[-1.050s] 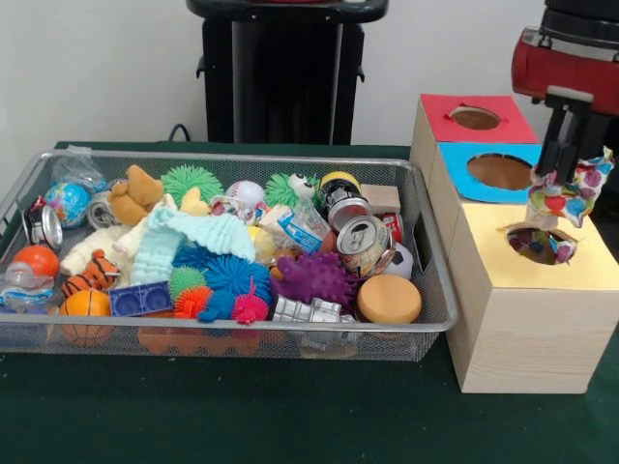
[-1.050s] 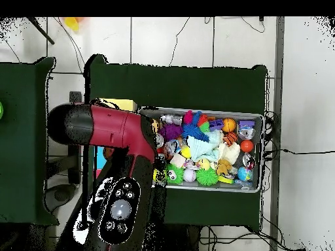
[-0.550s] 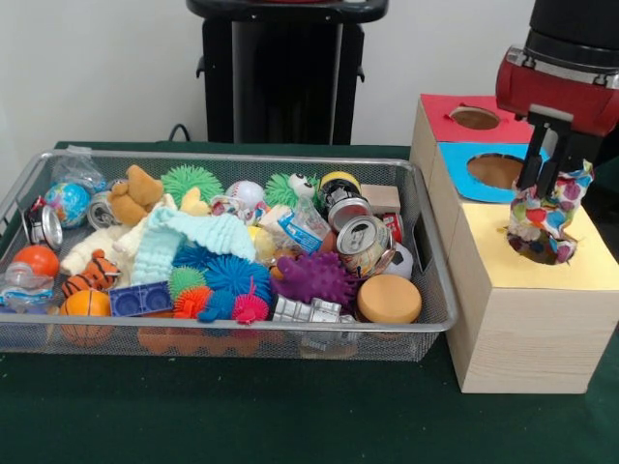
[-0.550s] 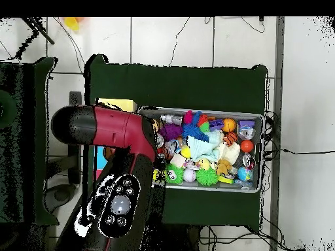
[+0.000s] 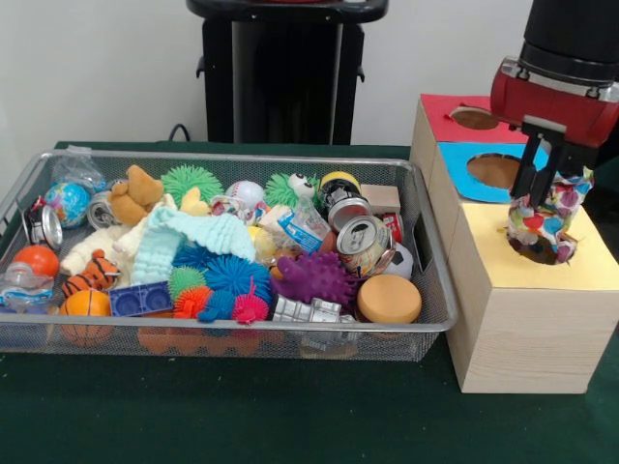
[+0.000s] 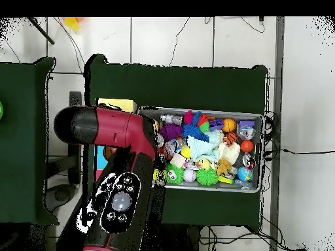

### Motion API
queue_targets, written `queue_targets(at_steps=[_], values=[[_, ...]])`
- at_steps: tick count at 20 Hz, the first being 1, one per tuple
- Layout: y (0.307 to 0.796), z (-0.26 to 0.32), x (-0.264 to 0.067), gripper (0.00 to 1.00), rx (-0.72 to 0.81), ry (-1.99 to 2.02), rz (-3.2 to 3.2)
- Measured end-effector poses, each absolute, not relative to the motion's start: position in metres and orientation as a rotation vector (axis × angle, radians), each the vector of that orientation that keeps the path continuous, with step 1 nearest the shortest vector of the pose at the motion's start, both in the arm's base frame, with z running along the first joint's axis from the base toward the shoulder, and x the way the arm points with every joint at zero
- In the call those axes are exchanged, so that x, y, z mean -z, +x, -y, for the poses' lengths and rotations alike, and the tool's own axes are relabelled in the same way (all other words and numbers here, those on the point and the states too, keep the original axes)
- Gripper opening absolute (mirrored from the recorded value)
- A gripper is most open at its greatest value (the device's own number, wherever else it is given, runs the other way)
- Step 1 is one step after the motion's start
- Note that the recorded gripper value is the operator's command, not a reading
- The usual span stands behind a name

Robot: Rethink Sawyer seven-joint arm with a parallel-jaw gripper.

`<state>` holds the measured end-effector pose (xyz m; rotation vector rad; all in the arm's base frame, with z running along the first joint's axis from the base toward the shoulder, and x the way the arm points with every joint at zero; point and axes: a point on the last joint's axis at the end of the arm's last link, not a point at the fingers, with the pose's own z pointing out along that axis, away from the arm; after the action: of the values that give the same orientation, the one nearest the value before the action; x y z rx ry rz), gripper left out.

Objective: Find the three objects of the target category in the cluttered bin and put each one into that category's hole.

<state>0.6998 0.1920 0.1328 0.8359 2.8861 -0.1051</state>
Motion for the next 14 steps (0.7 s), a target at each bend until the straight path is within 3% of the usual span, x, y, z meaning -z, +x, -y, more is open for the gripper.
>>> queue_targets(at_steps=[14], values=[[0.718,-0.205,-0.123,0.0,0.1,0.786,-2.874]])
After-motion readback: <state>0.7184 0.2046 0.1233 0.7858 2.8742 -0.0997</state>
